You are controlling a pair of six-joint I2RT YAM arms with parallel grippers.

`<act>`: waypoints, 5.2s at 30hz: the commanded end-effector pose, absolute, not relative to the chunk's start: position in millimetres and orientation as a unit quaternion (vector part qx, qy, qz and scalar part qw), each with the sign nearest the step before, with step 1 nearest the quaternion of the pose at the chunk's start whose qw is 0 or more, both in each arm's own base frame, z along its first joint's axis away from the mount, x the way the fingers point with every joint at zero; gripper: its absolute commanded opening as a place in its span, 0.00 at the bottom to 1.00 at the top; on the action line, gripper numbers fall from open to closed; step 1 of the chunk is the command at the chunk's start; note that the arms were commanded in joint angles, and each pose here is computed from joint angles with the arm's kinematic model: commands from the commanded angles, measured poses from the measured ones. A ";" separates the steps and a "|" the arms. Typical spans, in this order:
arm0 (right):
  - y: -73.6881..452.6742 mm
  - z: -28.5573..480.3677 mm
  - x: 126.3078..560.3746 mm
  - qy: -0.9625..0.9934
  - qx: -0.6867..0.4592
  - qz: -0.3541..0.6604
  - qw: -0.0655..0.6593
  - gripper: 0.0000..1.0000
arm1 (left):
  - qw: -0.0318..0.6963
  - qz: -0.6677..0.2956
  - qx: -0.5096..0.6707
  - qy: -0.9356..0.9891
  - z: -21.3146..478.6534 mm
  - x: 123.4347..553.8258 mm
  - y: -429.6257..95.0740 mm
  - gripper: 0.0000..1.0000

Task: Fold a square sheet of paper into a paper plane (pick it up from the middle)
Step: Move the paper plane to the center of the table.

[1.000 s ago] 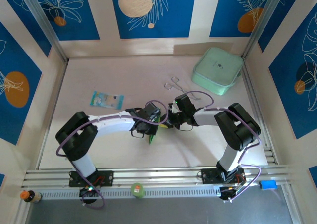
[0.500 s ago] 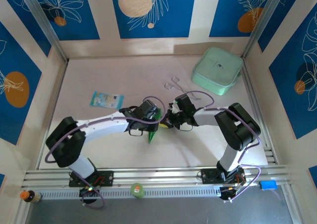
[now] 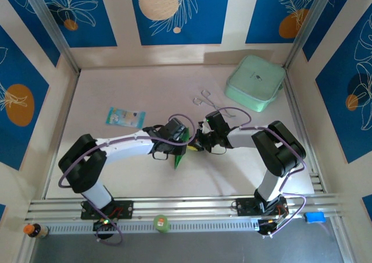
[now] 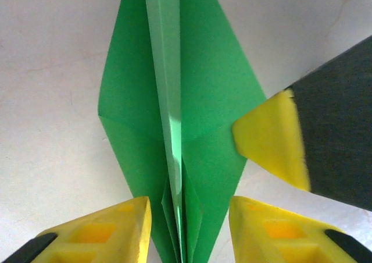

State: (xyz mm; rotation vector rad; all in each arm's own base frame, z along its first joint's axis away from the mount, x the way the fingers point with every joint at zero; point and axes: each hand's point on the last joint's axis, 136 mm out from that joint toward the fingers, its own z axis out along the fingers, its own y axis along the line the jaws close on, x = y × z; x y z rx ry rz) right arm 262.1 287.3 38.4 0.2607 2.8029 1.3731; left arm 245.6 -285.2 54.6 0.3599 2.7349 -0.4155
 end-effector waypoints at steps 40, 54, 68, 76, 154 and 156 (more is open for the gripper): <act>284.9 38.7 257.1 0.895 0.081 0.439 -0.008 0.00 | 0.120 -0.131 0.137 0.974 19.8 233.6 -283.1 0.20; 269.4 54.2 258.2 0.901 0.078 0.426 0.021 0.13 | 0.144 -0.109 0.113 0.977 32.4 241.4 -274.6 0.06; 217.3 65.3 246.5 0.908 0.120 0.396 0.064 0.22 | 0.154 -0.047 0.069 0.985 30.9 255.7 -259.9 0.06; 215.0 64.7 244.8 0.908 0.122 0.395 0.064 0.22 | 0.146 -0.049 0.072 0.985 27.8 254.7 -262.6 0.08; 116.5 138.2 273.0 0.899 0.162 0.328 0.239 0.39 | 0.238 -0.074 -0.001 0.968 112.8 255.6 -261.9 0.53; 101.1 148.4 281.2 0.904 0.153 0.285 0.280 0.41 | 0.278 -0.069 0.002 0.958 127.9 261.9 -249.4 0.56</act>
